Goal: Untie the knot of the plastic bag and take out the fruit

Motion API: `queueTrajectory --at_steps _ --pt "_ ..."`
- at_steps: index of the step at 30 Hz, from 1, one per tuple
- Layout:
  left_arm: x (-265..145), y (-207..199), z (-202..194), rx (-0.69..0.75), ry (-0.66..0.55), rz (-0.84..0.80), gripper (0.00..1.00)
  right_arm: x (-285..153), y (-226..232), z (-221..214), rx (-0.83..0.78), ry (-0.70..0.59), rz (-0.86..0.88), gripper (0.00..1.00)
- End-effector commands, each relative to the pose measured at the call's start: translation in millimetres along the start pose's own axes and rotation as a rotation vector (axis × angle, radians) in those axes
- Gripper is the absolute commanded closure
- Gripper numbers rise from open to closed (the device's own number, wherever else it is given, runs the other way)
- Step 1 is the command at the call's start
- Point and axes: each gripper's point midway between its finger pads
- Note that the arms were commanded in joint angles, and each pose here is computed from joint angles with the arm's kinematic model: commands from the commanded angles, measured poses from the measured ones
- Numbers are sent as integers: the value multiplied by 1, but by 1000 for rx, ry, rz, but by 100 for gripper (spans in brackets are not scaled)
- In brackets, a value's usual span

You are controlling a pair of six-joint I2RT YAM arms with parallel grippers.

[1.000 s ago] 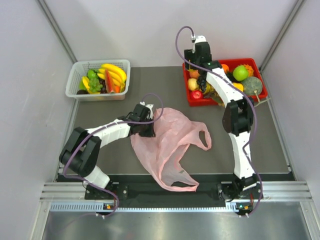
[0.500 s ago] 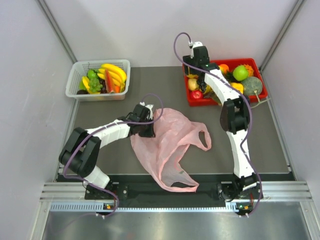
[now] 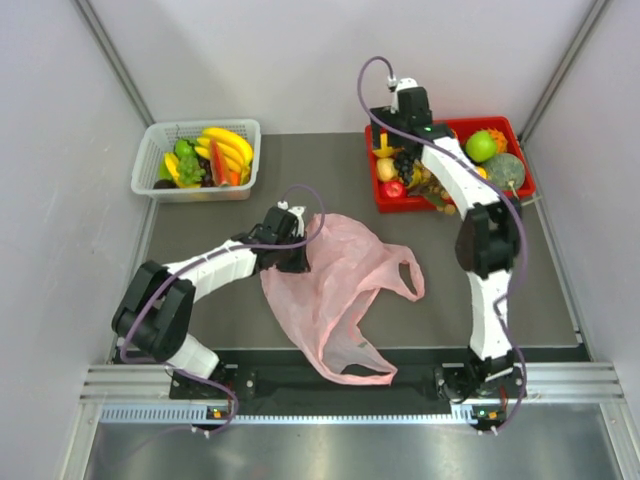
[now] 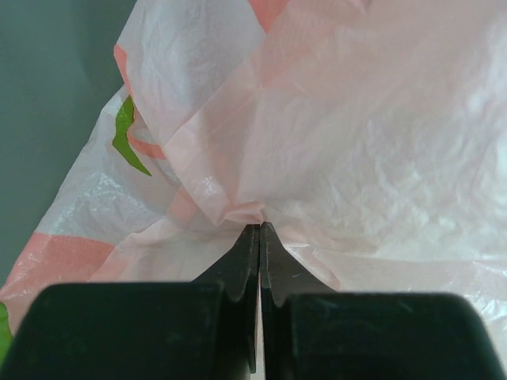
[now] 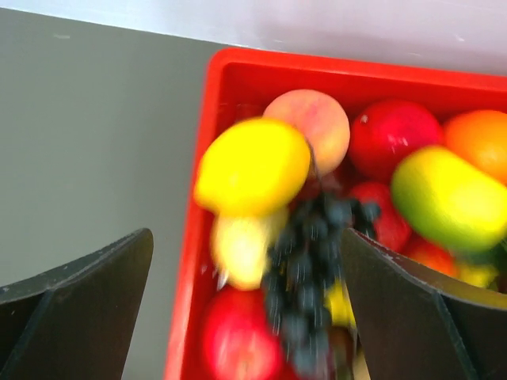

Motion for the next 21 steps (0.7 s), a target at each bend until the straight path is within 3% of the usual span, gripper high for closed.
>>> queueTrajectory --at_steps 1,3,4,6,7,11,16,19,20,21 --pt "-21 -14 31 20 -104 -30 100 -157 1 133 99 -366 111 1" --pt "-26 -17 35 19 -114 -38 100 -177 18 106 95 -338 227 0" --pt "-30 -19 38 21 -124 -44 100 -221 20 116 82 -396 268 0" --pt "-38 -23 43 25 -144 -56 100 -236 34 75 71 -333 351 0" --pt "-41 -25 45 27 -151 -61 100 -272 34 75 66 -375 378 0" --pt "-55 -31 51 35 -174 -77 97 -311 38 -1 79 -281 434 0" --pt "-77 -40 59 42 -225 -108 91 -381 32 -54 125 -327 482 0" --pt "-91 -47 62 52 -257 -142 81 -421 26 -71 144 -386 499 0" --pt "-94 -50 62 58 -263 -152 70 -428 23 -76 148 -389 490 1" --pt "-101 -52 63 66 -279 -164 65 -444 20 -80 145 -419 495 0"
Point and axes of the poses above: each gripper's point midway between its finger pads, its own x axis out along the fingers, its own y axis along the line the jaws close on, z = x × y, and after that the axes turned 1 degree about x, right-handed
